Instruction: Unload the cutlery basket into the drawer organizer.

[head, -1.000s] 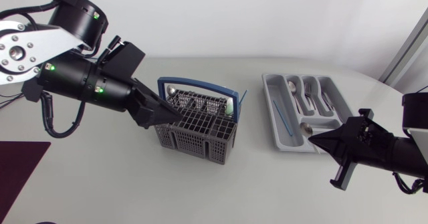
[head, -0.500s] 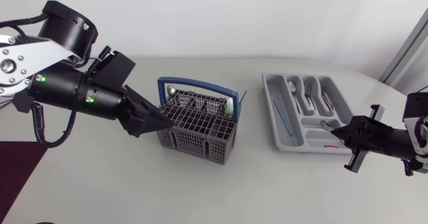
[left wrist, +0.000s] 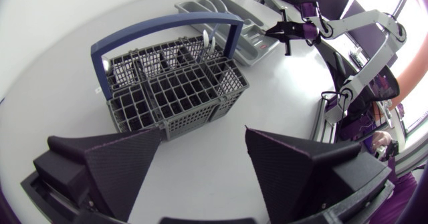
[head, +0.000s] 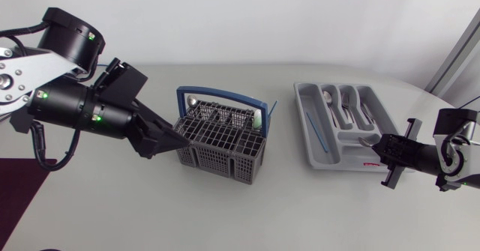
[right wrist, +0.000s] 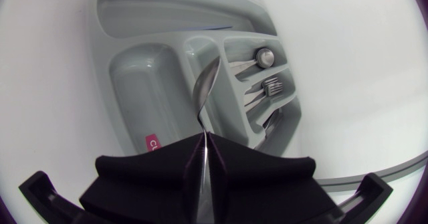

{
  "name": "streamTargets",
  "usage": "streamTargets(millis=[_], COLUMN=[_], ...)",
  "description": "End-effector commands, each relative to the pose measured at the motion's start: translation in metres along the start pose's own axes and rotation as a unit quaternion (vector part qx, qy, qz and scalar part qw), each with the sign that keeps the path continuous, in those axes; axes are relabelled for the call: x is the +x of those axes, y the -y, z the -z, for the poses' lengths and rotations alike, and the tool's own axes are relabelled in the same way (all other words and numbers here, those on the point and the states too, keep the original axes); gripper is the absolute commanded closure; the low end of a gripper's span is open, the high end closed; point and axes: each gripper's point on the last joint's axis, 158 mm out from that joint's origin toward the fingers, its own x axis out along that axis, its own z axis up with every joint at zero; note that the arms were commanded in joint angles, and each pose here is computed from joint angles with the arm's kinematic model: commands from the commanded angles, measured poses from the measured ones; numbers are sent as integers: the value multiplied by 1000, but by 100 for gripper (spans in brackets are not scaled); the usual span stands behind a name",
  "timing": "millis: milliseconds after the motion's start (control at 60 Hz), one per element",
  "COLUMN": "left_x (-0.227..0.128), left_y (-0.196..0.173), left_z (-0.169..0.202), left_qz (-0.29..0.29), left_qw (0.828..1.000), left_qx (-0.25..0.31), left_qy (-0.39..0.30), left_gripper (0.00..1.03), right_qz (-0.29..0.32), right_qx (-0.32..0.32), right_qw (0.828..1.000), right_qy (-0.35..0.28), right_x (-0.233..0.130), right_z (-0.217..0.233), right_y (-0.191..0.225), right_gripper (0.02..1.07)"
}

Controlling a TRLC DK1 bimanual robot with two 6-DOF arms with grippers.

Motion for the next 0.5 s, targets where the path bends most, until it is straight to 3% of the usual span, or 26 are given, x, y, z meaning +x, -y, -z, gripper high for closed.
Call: streamTargets(millis=[0, 133, 383, 483], left_x=[0, 0, 2, 4], left_y=[-3, -6, -12, -14], left_z=[9, 12, 23, 30], left_qz=[-5, -9, -24, -29], left_qw=[1000, 1000, 999, 999], left_qx=[-3, -6, -8, -9], left_qy=[-5, -8, -21, -29], left_gripper=[5, 5, 5, 5], right_qz=[-6, -12, 3, 14], right_qx=[-16, -17, -20, -7], right_qw=[1000, 1000, 1000, 1000], right_qy=[-3, -4, 0, 3], right_x=[5, 5, -7, -18], right_z=[1, 0, -5, -11], right_y=[-9, -16, -10, -1], right_gripper=[87, 84, 29, 17])
